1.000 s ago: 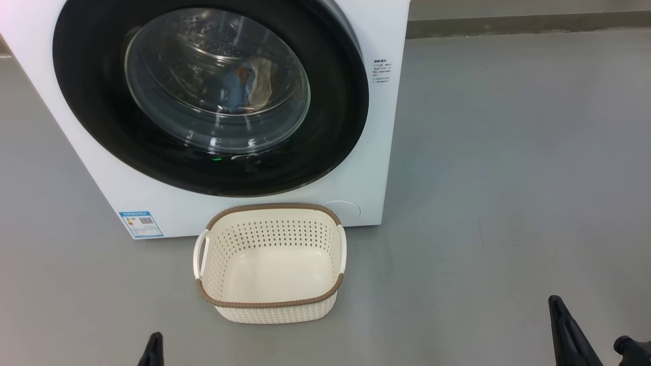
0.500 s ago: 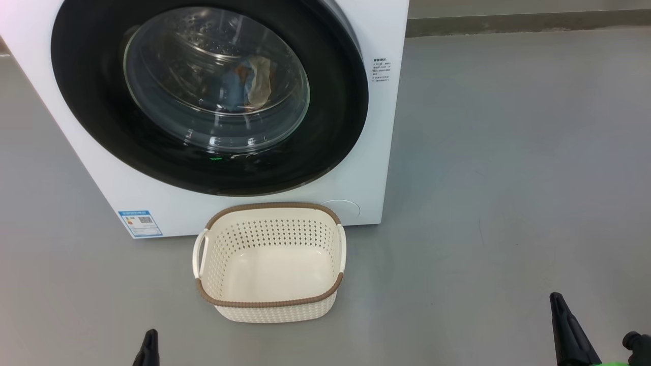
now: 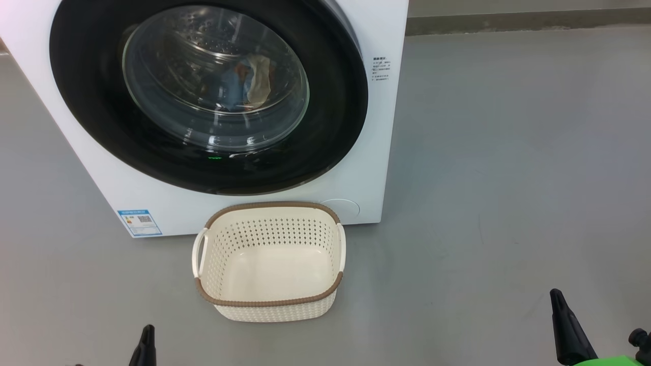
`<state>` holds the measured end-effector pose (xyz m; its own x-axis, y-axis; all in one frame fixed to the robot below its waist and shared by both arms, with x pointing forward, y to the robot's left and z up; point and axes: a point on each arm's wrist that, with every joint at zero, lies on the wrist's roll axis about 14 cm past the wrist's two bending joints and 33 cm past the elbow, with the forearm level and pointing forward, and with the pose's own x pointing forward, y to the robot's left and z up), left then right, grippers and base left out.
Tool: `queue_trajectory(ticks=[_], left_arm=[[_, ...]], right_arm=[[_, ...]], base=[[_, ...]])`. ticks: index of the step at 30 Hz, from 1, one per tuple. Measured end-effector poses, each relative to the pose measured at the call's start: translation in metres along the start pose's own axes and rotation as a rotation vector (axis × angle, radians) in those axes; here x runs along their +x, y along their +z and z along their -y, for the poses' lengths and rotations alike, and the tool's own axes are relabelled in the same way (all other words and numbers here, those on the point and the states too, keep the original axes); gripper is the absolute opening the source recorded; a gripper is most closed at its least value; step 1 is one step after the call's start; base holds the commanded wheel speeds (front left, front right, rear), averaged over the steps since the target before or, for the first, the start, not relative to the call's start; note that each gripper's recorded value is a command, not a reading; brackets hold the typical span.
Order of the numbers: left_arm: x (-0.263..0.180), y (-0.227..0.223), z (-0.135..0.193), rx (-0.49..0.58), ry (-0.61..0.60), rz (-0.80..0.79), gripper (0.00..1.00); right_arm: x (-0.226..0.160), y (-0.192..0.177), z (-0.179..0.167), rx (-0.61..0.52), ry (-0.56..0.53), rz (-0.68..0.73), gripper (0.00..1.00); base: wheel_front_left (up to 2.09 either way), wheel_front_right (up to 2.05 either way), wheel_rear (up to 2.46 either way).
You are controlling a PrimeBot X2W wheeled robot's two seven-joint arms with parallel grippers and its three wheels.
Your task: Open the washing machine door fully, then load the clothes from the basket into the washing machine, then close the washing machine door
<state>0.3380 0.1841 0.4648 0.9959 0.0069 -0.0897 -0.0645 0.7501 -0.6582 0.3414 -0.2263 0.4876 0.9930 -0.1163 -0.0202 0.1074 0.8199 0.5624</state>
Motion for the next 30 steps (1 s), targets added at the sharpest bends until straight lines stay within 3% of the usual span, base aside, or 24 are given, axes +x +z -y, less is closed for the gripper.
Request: queue_trajectory(ticks=[30], left_arm=[[0.014, 0.005, 0.000, -0.318, 0.021, -0.010, 0.00]], right_arm=[[0.012, -0.008, 0.000, 0.360, -0.030, -0.043, 0.00]], base=[[0.00, 0.00, 0.00]])
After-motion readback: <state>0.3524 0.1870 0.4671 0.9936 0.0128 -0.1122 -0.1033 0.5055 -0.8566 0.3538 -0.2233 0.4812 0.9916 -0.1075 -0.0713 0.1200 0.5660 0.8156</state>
